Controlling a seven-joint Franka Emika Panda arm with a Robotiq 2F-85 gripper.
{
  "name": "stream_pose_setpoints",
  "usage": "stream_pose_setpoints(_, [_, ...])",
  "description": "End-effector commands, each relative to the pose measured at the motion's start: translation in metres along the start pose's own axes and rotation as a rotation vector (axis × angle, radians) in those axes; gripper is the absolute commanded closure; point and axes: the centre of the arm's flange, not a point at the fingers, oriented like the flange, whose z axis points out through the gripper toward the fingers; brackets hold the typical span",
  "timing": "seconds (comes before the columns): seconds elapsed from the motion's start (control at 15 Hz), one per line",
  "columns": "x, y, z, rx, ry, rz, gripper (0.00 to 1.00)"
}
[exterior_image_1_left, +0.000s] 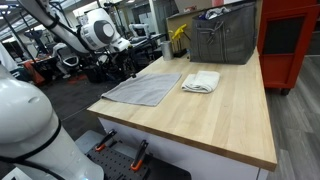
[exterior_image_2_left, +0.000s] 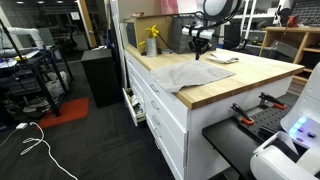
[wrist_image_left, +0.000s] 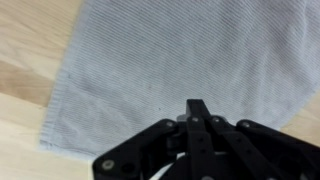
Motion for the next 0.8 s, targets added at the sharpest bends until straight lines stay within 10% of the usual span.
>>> stream_pose_setpoints(0.0, [0.016, -0.036, 0.017, -0.051, 0.008, 0.04, 1.0])
stream_pose_setpoints(0.73, [0.091, -0.049, 0.093, -0.102, -0.099, 0.203, 1.0])
